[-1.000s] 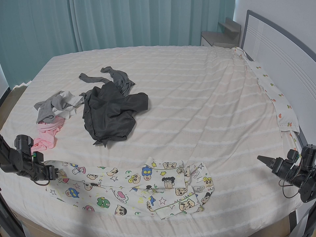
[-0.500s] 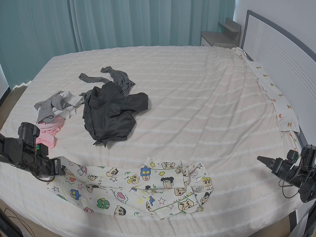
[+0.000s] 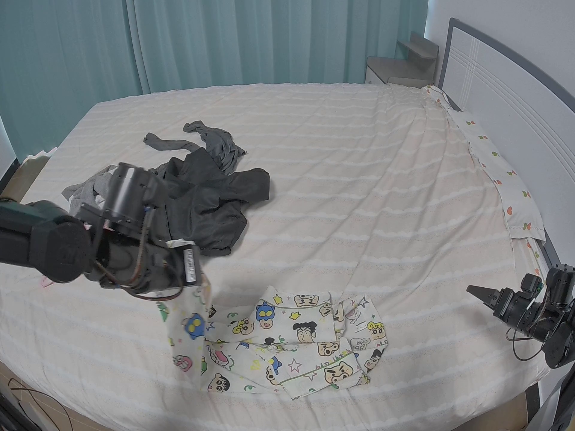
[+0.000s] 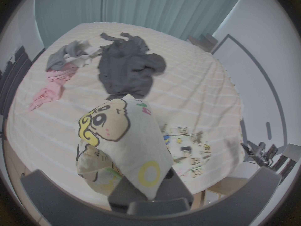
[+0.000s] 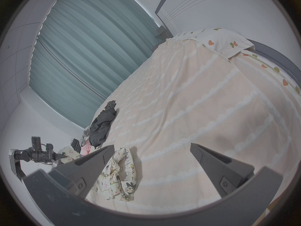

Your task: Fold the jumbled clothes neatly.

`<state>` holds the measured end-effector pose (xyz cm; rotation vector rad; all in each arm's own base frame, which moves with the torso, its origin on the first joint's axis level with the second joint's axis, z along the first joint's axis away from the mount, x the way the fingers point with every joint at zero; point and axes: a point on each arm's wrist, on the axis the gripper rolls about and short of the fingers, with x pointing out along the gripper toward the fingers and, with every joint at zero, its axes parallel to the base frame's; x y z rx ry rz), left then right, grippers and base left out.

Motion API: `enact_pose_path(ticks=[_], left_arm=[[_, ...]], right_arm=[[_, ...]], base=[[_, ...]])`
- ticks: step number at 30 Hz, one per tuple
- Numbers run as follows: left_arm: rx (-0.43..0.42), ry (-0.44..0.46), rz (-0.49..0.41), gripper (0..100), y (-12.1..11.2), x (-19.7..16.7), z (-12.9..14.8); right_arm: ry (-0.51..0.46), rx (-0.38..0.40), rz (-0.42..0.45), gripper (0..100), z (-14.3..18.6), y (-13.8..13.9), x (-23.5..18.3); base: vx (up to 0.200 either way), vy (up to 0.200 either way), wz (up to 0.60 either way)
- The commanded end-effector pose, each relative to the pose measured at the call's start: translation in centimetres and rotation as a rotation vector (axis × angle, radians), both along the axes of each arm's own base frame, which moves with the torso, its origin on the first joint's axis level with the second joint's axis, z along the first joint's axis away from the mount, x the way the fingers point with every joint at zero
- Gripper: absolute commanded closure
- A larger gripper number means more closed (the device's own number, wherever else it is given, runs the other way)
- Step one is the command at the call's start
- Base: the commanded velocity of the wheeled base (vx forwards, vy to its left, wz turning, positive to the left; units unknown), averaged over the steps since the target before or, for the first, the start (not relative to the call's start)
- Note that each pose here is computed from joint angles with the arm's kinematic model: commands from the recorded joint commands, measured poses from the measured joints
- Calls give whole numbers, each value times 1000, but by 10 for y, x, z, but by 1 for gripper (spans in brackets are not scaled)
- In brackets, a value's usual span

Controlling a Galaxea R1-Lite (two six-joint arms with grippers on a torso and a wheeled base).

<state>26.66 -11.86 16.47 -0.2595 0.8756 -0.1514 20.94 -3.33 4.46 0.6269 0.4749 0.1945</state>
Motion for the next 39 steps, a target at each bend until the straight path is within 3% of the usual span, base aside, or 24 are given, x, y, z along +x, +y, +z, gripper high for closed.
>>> enact_pose_path(ticks=[1, 7, 14, 20, 29, 35, 36, 39], left_arm=[[-53, 28, -76, 100, -84, 11, -12], [-96, 40, -73, 100, -127, 8, -22], [-145, 53, -90, 100, -146, 4, -22], [-282, 5, -130, 100, -174, 1, -24], [-403, -3, -140, 100, -179, 6, -21], [-407, -8, -140, 100, -179, 5, -23], [-408, -10, -139, 0, -180, 5, -23], [-406, -9, -138, 0, -180, 6, -24]], right_arm=[[28, 6, 0, 0, -4, 1, -4], [28, 5, 0, 0, -4, 1, -4], [28, 5, 0, 0, -4, 1, -4], [28, 4, 0, 0, -4, 1, -3], [28, 3, 1, 0, -4, 1, -3], [29, 4, 1, 0, -4, 1, -3], [33, 3, 1, 0, -5, 1, -3], [41, 4, 0, 0, -7, 1, -3]], base=[[0, 0, 0], [0, 0, 0], [0, 0, 0], [0, 0, 0], [0, 0, 0], [0, 0, 0], [0, 0, 0], [0, 0, 0]])
